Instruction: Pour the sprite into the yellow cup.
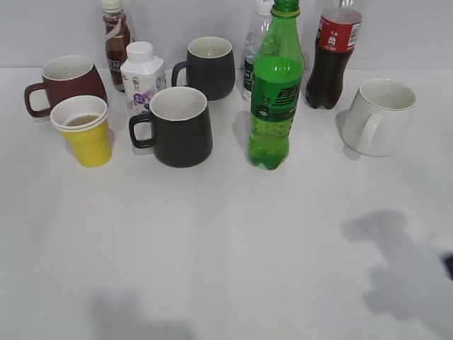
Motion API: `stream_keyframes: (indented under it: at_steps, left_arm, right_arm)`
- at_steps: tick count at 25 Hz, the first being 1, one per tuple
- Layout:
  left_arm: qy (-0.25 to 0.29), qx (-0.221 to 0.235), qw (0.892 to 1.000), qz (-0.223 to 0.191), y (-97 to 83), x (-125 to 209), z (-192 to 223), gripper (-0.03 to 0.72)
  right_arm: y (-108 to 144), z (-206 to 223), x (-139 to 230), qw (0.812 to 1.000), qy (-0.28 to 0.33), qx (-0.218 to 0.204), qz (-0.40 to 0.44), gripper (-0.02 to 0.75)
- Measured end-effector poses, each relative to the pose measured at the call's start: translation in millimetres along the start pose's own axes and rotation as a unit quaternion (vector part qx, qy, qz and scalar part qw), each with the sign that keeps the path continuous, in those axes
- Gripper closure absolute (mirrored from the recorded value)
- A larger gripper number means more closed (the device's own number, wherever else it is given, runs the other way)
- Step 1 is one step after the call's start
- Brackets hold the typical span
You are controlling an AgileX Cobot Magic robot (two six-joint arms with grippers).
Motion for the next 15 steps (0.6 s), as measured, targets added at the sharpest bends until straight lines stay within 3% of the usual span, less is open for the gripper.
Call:
stream_keyframes:
  at_steps: [5, 9, 15]
  left_arm:
    - [-0.079, 0.028, 0.994, 0.074, 6.6, 31.9, -15.8, 0.107]
    - [-0.137, 0.036, 0.985, 0.098, 11.2, 47.4, -23.8, 0.107]
    - [-0.194, 0.041, 0.972, 0.123, 10.0, 43.5, -21.5, 0.107]
  right_arm:
    - [-5.4, -48.9, 34.8, 0.999, -0.044, -0.023, 0.001, 0.243]
    - [-11.6, -74.6, 63.4, 0.993, -0.117, -0.032, 0.006, 0.247]
    - [-18.3, -102.6, 93.9, 0.967, -0.252, -0.043, -0.007, 0.248]
Point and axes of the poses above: a point on each arm's last joint axis where the gripper is mounted, z pointing out along that axis toward the gripper, y along the wrist's bending axis when the last joint is at zero, x = y × z, the point moved 2 cm from there along z, pointing out along that axis toward the gripper, and after that the axes turned 1 degree about -z, right-handed, at the moved point
